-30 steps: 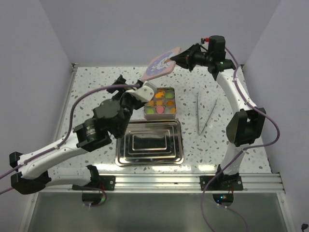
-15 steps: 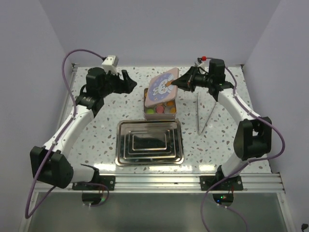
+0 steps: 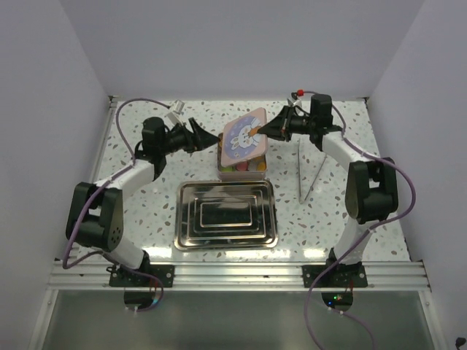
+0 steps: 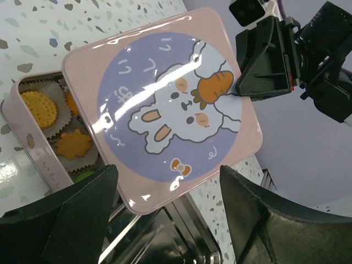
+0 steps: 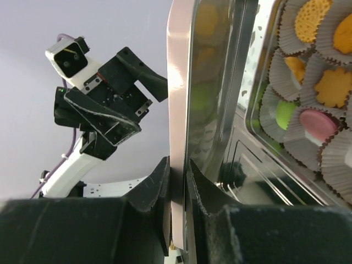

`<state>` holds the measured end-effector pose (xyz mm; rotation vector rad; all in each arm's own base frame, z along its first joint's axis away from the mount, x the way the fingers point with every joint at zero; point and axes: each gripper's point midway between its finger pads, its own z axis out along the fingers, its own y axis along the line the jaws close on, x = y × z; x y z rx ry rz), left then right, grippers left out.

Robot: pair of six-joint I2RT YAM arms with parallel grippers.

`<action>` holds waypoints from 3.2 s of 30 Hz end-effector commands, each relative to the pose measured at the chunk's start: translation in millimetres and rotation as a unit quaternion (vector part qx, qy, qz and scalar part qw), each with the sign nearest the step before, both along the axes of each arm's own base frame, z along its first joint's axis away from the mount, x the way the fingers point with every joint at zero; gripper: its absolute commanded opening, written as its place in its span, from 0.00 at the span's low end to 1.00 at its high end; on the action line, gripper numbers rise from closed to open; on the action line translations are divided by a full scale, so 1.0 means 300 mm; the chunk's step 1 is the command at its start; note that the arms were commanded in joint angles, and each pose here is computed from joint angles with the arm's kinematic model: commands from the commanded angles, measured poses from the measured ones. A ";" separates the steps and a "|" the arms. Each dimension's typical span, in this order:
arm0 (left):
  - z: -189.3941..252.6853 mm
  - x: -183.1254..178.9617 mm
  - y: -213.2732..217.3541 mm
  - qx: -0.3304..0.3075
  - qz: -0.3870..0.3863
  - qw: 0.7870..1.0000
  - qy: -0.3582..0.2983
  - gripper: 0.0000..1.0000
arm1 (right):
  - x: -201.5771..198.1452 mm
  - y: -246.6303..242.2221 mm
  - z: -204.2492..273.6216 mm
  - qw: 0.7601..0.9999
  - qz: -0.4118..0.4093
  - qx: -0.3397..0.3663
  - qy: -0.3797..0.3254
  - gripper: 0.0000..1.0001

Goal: Pack the cookies

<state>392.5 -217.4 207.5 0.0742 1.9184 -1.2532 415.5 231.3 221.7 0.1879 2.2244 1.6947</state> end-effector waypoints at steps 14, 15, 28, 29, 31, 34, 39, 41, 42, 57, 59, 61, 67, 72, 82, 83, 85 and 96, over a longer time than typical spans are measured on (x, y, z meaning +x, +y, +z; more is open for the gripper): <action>-0.182 0.111 -0.030 -0.010 -0.022 0.999 0.021 0.80 | 0.066 0.004 -0.122 0.999 0.026 0.036 -0.010 0.00; -0.183 0.115 -0.033 -0.011 -0.025 0.999 0.021 0.80 | 0.077 -0.001 -0.120 0.999 0.023 0.040 -0.021 0.00; -0.261 0.169 -0.037 0.000 -0.034 0.999 0.039 0.80 | 0.084 -0.051 -0.299 0.999 0.018 0.015 0.034 0.04; -0.262 0.171 -0.035 0.000 -0.033 0.999 0.039 0.80 | 0.078 -0.057 -0.317 0.999 0.022 0.003 0.028 0.06; -0.267 0.173 -0.033 0.000 -0.032 0.999 0.039 0.80 | 0.065 -0.071 -0.342 0.999 0.022 -0.010 0.047 0.12; -0.274 0.175 -0.033 -0.001 -0.031 0.999 0.042 0.79 | 0.050 -0.090 -0.379 0.998 0.023 -0.030 0.052 0.21; -0.284 0.175 -0.033 -0.004 -0.030 0.999 0.044 0.79 | 0.039 -0.127 -0.435 0.994 0.017 -0.071 0.085 0.32; -0.286 0.174 -0.033 -0.005 -0.028 0.999 0.046 0.78 | 0.036 -0.143 -0.455 0.992 0.016 -0.085 0.094 0.33; -0.288 0.172 -0.032 -0.005 -0.028 0.999 0.046 0.78 | 0.040 -0.144 -0.457 0.992 0.016 -0.088 0.093 0.34; -0.317 0.138 -0.024 -0.001 -0.027 0.998 0.058 0.77 | 0.068 -0.159 -0.501 0.986 0.015 -0.122 0.109 0.36; -0.326 0.131 -0.022 0.000 -0.026 0.998 0.061 0.76 | 0.066 -0.153 -0.501 0.985 0.025 -0.136 0.105 0.36; -0.334 0.126 -0.021 0.001 -0.025 0.998 0.063 0.76 | 0.062 -0.146 -0.509 0.983 0.034 -0.146 0.102 0.37; -0.343 0.123 -0.022 0.002 -0.028 0.998 0.064 0.76 | 0.052 -0.099 -0.526 0.979 0.056 -0.173 0.096 0.45; -0.345 0.121 -0.030 -0.006 -0.034 0.997 0.066 0.76 | 0.025 -0.052 -0.548 0.972 0.083 -0.199 0.091 0.49; -0.379 0.120 -0.031 0.000 -0.039 0.996 0.074 0.76 | -0.047 0.011 -0.594 0.957 0.128 -0.243 0.088 0.49; -0.383 0.120 -0.030 0.003 -0.040 0.997 0.073 0.76 | -0.052 0.014 -0.596 0.957 0.130 -0.244 0.089 0.49; -0.390 0.115 -0.027 0.004 -0.040 0.996 0.077 0.76 | -0.071 0.032 -0.605 0.956 0.141 -0.243 0.089 0.49; -0.404 0.105 -0.025 0.014 -0.045 0.996 0.078 0.76 | -0.144 0.135 -0.590 0.950 0.188 -0.238 0.072 0.52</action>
